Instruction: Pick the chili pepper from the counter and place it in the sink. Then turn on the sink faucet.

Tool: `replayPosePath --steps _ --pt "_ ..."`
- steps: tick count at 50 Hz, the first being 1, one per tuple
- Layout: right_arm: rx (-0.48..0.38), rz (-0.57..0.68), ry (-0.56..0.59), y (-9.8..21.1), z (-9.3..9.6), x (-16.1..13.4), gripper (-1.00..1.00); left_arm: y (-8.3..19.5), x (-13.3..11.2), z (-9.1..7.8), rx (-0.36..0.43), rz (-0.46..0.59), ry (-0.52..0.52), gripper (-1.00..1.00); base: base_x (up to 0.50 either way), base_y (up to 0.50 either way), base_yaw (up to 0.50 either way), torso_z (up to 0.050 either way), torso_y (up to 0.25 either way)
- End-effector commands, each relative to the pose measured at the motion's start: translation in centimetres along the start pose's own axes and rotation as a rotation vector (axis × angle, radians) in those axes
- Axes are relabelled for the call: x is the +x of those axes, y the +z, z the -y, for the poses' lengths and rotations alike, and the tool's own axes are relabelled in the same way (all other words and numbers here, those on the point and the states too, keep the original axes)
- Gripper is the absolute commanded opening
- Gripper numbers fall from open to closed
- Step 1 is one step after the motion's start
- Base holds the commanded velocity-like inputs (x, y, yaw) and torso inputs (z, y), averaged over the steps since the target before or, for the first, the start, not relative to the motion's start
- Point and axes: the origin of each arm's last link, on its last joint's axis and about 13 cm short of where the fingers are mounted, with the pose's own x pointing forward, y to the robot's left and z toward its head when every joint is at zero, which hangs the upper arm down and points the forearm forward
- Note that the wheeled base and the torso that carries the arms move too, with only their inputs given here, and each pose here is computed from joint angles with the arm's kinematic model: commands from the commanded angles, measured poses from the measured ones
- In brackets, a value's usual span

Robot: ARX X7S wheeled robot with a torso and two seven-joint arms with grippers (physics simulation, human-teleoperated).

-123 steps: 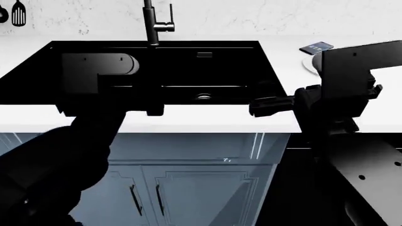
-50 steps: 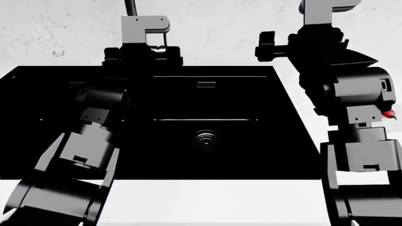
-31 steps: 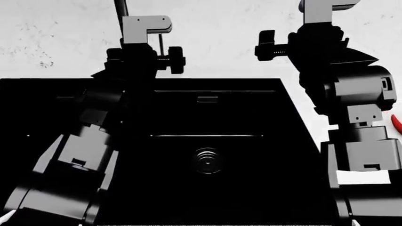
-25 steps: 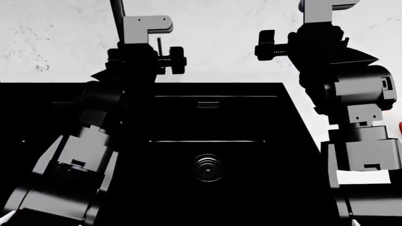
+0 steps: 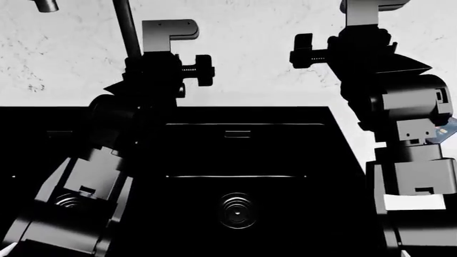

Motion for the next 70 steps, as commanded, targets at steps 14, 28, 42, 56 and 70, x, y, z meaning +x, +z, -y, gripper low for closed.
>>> replayPosePath --steps 14,28,42,56,70 --pt "-0.065 -0.133 -0.01 2.5 2.8 -4.4 1.0 0.7 0.0 0.1 -0.028 0.018 -0.026 1.0 0.01 0.0 0.0 0.0 0.0" --pt "-0.105 -0.187 0.012 6.8 5.2 -12.0 1.0 0.7 0.1 -0.1 -0.026 0.025 -0.021 1.0 0.0 0.0 0.0 0.0 0.0" --pt "-0.059 -0.27 -0.076 9.1 8.5 -18.3 1.0 0.8 0.2 -0.2 -0.022 0.029 -0.018 1.0 0.0 0.0 0.0 0.0 0.0" --pt "-0.094 -0.302 -0.139 10.3 10.5 -24.7 1.0 0.8 0.4 -0.3 -0.022 0.03 -0.017 1.0 0.0 0.0 0.0 0.0 0.0" --pt "-0.117 -0.346 -0.153 9.2 11.8 -29.5 1.0 0.8 0.4 -0.5 -0.018 0.031 -0.01 1.0 0.0 0.0 0.0 0.0 0.0"
